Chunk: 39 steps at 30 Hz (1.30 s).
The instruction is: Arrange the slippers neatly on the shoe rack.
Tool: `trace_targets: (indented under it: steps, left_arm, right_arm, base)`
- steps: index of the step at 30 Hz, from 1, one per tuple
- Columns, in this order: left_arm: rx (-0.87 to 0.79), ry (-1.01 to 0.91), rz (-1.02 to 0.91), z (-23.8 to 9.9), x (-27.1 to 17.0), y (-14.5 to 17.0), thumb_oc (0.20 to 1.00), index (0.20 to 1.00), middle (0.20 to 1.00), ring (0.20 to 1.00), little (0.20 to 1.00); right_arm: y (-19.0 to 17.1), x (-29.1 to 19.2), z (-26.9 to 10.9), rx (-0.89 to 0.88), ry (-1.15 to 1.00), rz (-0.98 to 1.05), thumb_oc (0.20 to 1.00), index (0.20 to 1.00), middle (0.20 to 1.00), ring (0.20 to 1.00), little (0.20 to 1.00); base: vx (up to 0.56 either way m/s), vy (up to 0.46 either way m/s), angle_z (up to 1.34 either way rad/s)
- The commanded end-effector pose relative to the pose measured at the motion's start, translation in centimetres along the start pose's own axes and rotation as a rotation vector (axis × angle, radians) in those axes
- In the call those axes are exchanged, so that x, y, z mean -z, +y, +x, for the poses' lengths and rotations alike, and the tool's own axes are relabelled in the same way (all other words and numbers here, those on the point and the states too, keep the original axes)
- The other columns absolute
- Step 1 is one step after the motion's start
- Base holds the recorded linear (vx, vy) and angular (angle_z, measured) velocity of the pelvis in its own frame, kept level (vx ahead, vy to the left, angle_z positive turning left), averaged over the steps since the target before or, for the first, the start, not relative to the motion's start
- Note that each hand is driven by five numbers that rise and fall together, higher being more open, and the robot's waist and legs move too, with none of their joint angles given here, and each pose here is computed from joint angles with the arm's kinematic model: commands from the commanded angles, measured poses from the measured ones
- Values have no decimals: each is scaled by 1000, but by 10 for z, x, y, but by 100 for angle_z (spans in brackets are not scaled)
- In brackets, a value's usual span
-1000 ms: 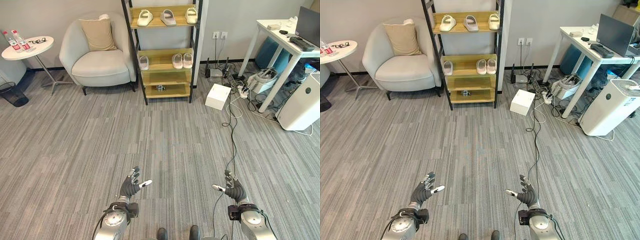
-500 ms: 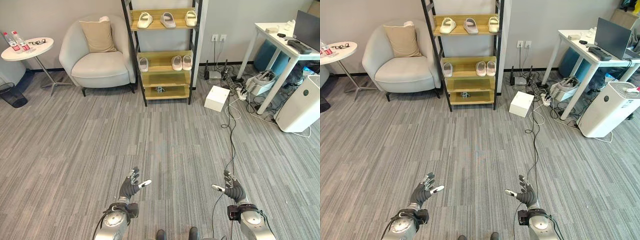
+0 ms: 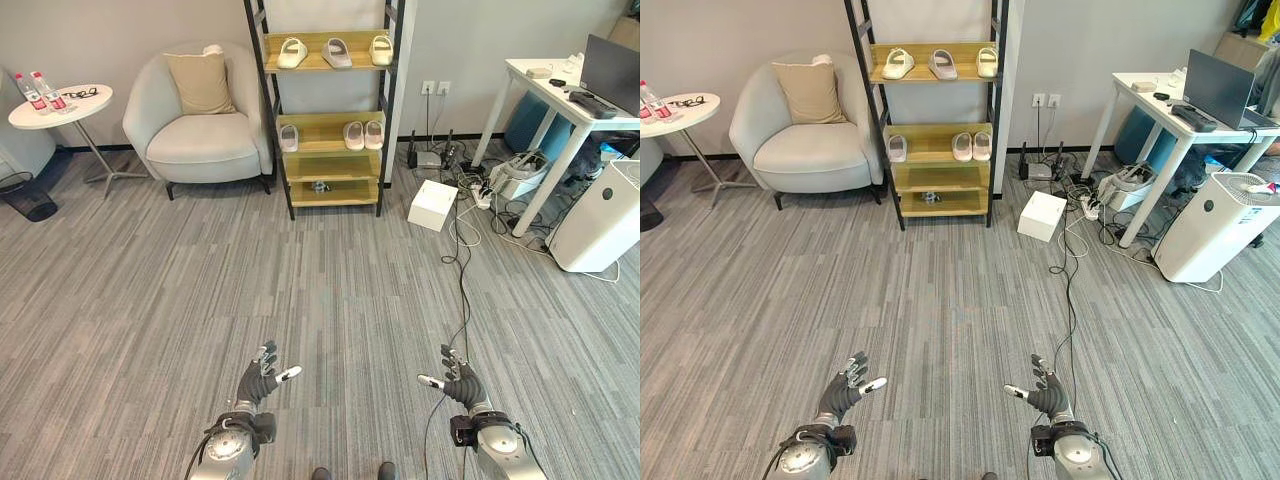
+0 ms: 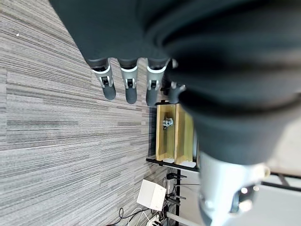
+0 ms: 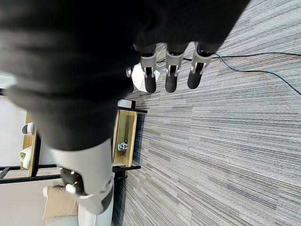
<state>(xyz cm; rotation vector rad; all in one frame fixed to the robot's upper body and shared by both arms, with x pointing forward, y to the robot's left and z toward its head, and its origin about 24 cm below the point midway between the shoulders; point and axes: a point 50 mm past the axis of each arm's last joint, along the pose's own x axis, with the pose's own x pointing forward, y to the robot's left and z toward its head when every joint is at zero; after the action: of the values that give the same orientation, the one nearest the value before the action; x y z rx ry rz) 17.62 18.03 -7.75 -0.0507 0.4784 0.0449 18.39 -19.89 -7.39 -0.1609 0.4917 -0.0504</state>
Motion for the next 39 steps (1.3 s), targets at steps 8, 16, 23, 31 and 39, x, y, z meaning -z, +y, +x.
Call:
trace_targets:
  steps: [8,16,23,31,39]
  left_arm:
    - [5,-68,-76,9,-15,-1,1000,1000,1000,1000,1000]
    - [-6,-91,-43,9,-20,2,1000,1000,1000,1000,1000]
    - [-8,-95,-17,3,-20,14,1000,1000,1000,1000,1000]
    - [-66,-88,50,1,-20,37,1000,1000,1000,1000,1000]
    - [-21,-146,66,11,-38,30,1000,1000,1000,1000,1000]
  right_arm:
    - [3,-26,8,-28,-112,-6,1000,1000,1000,1000,1000]
    - [5,-28,9,-35,-115,-2,1000,1000,1000,1000,1000]
    - [0,-28,9,-36,-115,4,1000,1000,1000,1000,1000]
    - [1,-30,11,-64,-118,-44,1000,1000,1000,1000,1000]
    - [-1,-36,13,-62,-130,-72,1000,1000,1000,1000,1000]
  base:
    - [0,0,0]
    - [5,4,0]
    - [61,108,1]
    - [27,179,-5]
    - [166,-62,-19]
